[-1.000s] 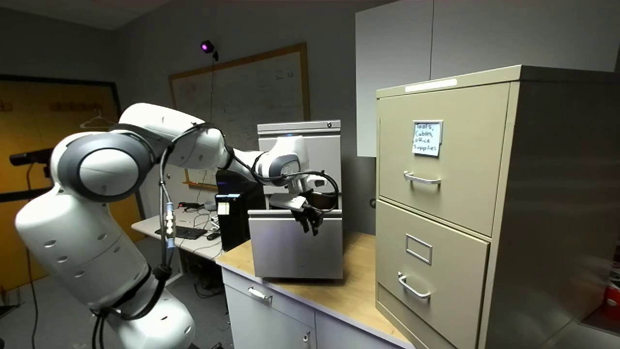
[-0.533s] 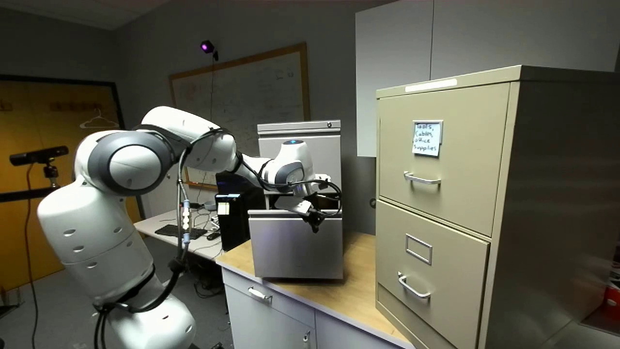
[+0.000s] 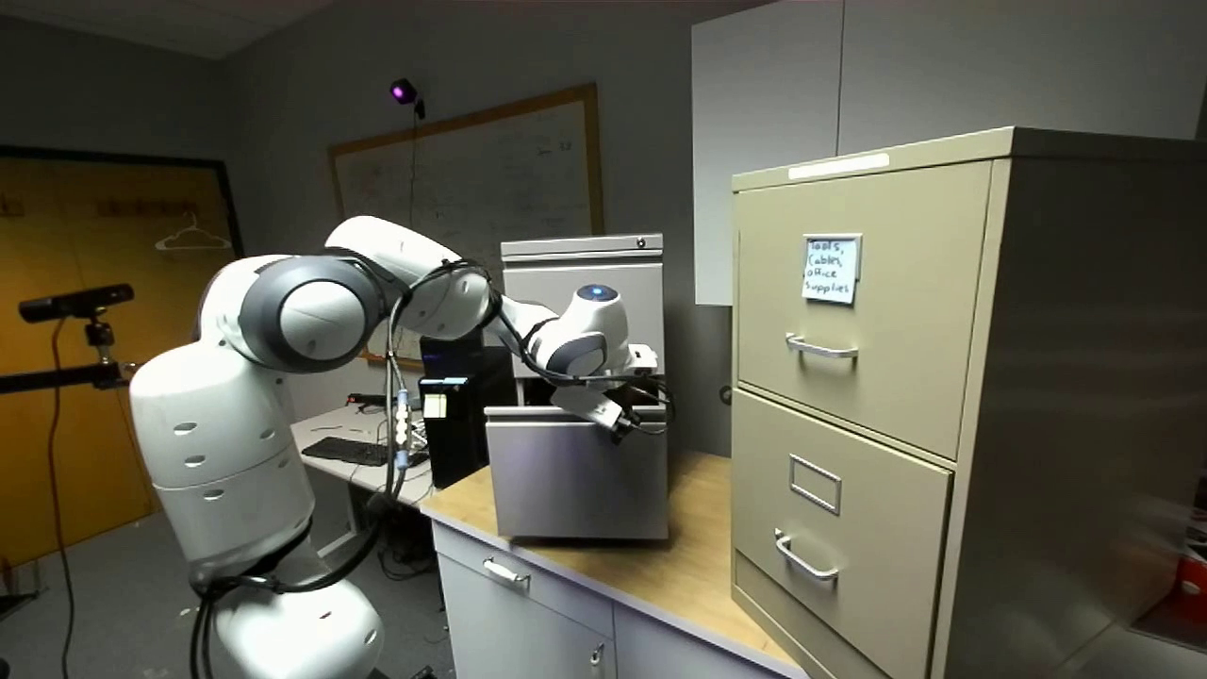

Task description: Close the bottom drawer of the left cabinet

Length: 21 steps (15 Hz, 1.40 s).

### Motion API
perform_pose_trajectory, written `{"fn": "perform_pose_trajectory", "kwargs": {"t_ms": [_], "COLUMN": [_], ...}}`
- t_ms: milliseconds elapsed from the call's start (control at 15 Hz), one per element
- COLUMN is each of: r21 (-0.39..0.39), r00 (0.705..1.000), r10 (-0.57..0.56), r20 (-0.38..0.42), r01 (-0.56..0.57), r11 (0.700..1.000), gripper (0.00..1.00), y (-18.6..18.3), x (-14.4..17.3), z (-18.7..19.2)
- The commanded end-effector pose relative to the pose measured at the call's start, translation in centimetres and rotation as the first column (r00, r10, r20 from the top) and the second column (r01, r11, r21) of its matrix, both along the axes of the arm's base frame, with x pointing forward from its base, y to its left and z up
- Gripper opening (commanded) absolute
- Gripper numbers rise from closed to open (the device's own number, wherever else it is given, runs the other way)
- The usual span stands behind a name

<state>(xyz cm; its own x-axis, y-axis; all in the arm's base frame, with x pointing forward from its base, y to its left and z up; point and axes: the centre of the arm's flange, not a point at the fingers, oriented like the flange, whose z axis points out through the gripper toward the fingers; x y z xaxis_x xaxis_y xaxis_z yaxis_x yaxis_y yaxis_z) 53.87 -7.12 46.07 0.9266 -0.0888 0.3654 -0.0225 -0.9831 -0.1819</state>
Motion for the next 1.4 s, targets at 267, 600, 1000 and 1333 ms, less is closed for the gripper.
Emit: {"fn": "perform_pose_trajectory", "kwargs": {"t_ms": [267,600,1000,1333], "r21": [0.101,0.177,0.264,0.292], "r00": [0.980,0.967,0.963,0.958], "r10": [0.103,0.131,0.138,0.159], "r20": [0.173,0.219,0.232,0.239], "r01": [-0.122,-0.171,-0.199,-0.227], "r11": [0.987,0.969,0.944,0.929], "gripper": [0.02,0.02,0.02,0.02], "y": [0.3,0.6,0.8,2.1], "x": [4.2,6.4,10.7,13.9], "z": [5.4,6.4,5.8,6.0]}}
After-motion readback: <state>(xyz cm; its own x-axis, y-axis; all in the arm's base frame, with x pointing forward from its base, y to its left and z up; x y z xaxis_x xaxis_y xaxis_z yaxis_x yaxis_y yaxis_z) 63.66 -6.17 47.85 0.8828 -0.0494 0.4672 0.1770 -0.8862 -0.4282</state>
